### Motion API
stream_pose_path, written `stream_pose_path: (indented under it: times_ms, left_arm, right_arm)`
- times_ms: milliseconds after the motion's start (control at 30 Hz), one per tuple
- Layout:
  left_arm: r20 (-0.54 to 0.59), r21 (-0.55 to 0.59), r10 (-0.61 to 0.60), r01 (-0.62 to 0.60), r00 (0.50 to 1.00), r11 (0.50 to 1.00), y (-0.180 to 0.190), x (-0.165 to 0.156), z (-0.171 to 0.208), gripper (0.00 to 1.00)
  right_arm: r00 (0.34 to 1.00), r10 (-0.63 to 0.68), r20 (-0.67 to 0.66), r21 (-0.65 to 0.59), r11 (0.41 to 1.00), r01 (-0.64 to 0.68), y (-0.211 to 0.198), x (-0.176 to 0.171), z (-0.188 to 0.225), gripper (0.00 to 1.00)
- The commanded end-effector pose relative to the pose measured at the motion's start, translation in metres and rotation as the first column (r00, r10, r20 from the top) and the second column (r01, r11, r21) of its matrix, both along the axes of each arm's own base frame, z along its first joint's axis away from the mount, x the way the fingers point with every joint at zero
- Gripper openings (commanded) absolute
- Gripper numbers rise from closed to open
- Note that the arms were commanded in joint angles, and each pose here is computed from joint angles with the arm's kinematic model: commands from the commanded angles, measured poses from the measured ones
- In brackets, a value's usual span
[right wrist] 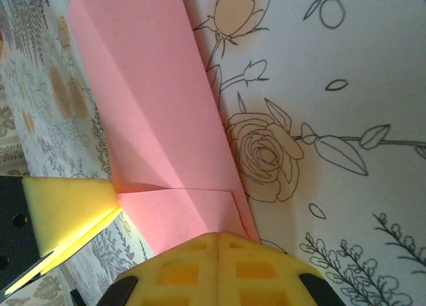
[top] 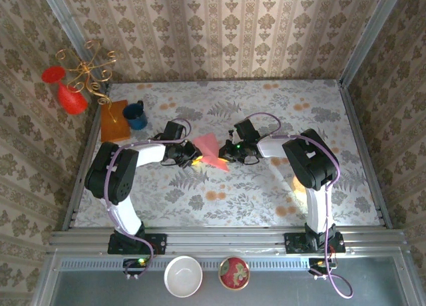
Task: Fold a paper plane with a square sheet of paper (pick it up from the middle)
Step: Fourth fold the wing at the center of the table.
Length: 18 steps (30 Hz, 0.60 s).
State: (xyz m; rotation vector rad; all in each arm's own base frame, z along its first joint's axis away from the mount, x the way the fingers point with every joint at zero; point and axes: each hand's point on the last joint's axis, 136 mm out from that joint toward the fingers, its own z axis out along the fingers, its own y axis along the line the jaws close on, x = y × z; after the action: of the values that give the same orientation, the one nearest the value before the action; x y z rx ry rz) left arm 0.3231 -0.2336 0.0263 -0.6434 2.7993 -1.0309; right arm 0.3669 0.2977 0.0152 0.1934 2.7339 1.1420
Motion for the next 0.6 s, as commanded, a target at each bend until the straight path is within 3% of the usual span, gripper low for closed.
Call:
stream_pose_path:
  times_ms: [0,567]
  left_arm:
    - [0.043,-0.03,-0.01,0.011,0.999,0.999,-0.003,0.008,0.016,0.18]
    - [0.091,-0.152,-0.027,0.041,0.996,0.988,-0.021,0.013,0.028,0.22]
  right_arm:
    - [0.991,-0.057,-0.118,-0.13,0.991,0.042,-0.027,-0.02,-0.05,0.04]
    - [0.991,-0.058,-0.117,-0.126,0.991,0.043,-0.027,-0.021,-0.049,0.04]
